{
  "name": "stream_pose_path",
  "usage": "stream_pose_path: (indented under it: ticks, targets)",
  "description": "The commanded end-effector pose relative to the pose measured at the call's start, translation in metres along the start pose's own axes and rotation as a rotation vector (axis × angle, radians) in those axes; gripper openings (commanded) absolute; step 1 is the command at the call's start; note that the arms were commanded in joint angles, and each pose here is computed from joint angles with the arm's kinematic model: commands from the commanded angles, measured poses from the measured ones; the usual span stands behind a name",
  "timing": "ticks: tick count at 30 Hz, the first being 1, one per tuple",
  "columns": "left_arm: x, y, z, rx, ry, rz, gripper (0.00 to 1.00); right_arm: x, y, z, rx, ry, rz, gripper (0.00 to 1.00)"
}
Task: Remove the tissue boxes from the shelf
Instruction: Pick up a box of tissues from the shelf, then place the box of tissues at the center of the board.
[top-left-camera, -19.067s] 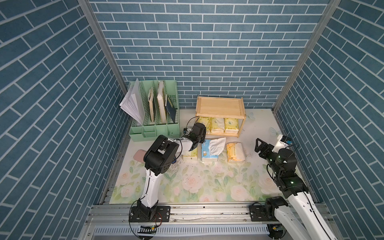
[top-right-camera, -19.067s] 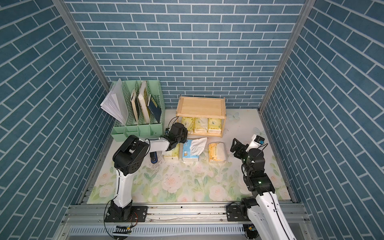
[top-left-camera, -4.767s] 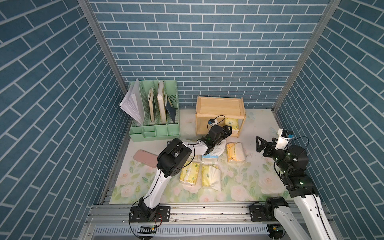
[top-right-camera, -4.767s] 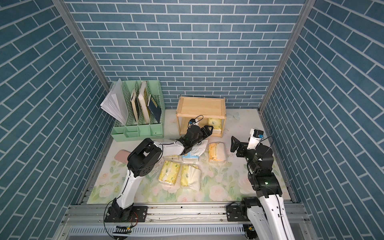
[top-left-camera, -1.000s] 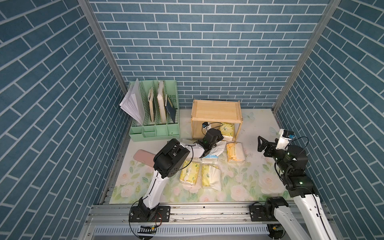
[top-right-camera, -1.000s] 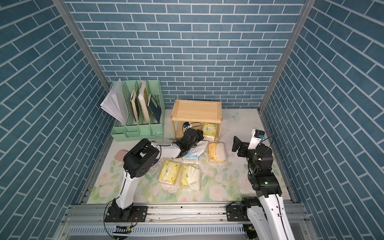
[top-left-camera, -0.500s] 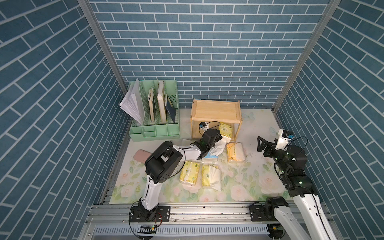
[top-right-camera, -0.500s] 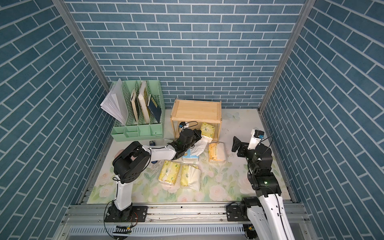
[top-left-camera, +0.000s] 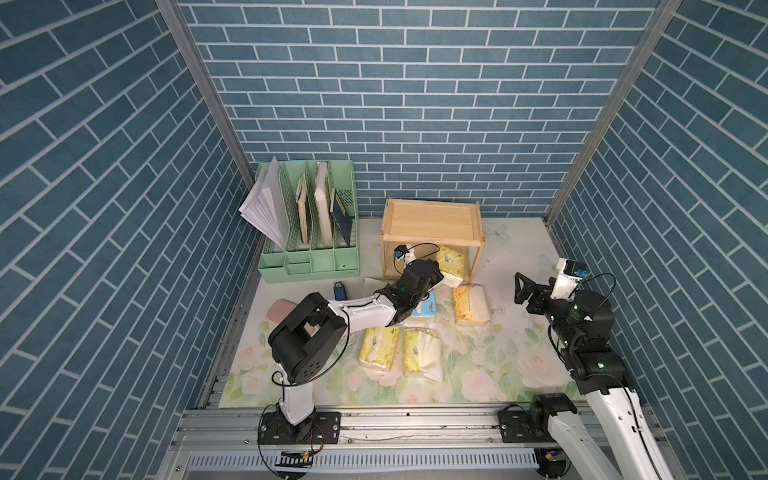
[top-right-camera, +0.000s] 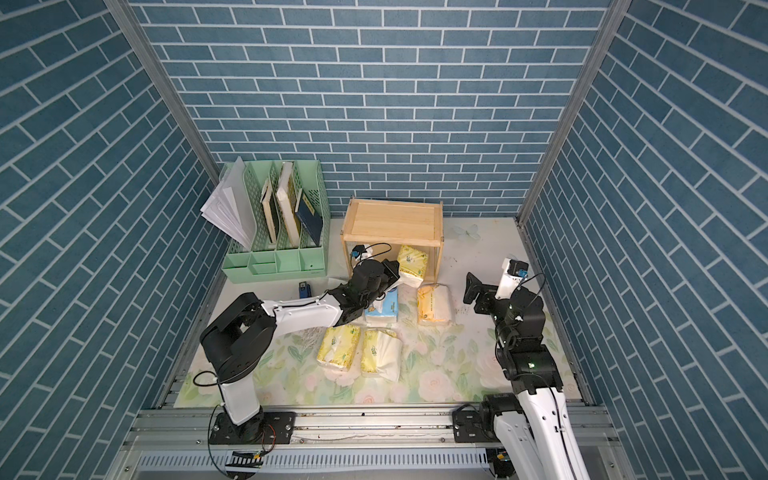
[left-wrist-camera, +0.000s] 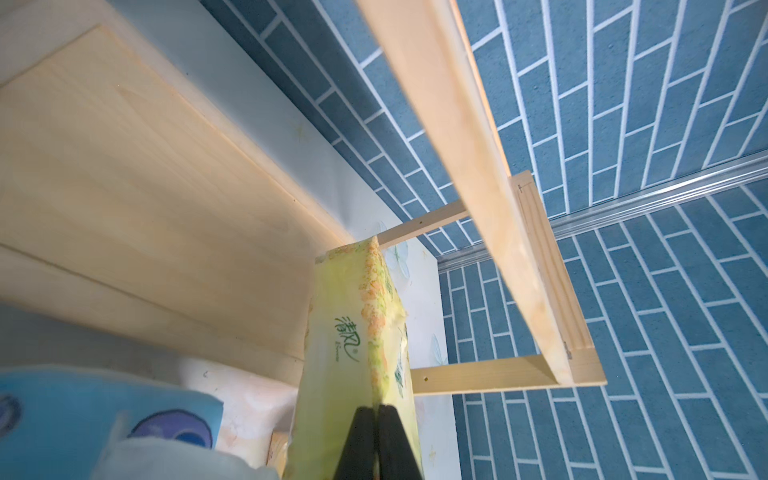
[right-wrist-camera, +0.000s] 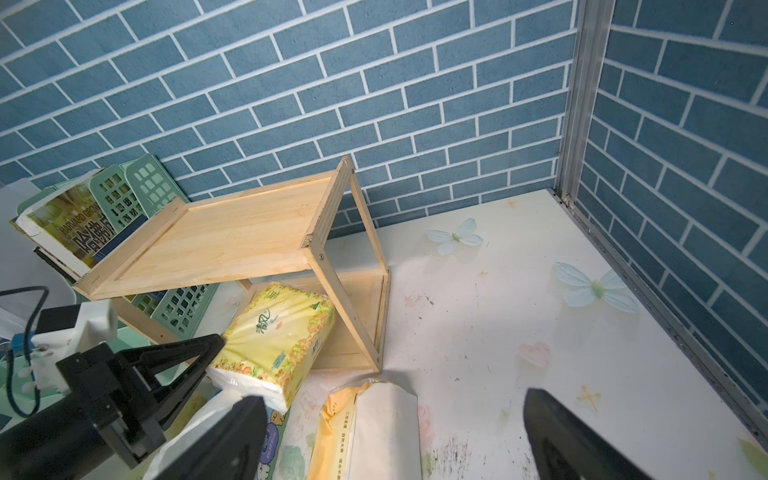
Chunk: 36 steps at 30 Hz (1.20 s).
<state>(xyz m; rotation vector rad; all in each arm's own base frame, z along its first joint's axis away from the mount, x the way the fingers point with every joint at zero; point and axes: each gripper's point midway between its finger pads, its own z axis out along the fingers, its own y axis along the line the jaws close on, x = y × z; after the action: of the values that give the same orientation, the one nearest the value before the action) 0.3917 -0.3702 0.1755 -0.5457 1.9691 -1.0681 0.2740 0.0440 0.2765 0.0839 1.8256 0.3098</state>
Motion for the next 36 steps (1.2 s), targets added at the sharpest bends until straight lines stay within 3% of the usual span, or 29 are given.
stream_pose_path:
  ticks: [1,15,25,30,36]
  targets:
    - [-0.003,-0.018,-0.021,0.015,-0.012,-0.001,0.0,-0.01,0.003,-0.003,-0.012,-0.029,-0.006,1.0]
    - [0.039,-0.047,-0.098,0.006,0.088,0.007,0.0,-0.044,0.017,-0.008,-0.054,-0.082,0.001,1.0]
    - [0.088,-0.02,-0.161,-0.037,0.213,-0.047,0.0,-0.067,0.023,-0.019,-0.068,-0.128,0.008,1.0]
    - [0.118,-0.012,-0.168,-0.065,0.271,-0.038,0.0,-0.065,0.023,-0.02,-0.068,-0.127,0.016,1.0]
    - [0.14,-0.003,-0.153,-0.085,0.251,-0.059,0.0,-0.063,0.023,-0.024,-0.069,-0.128,0.02,1.0]
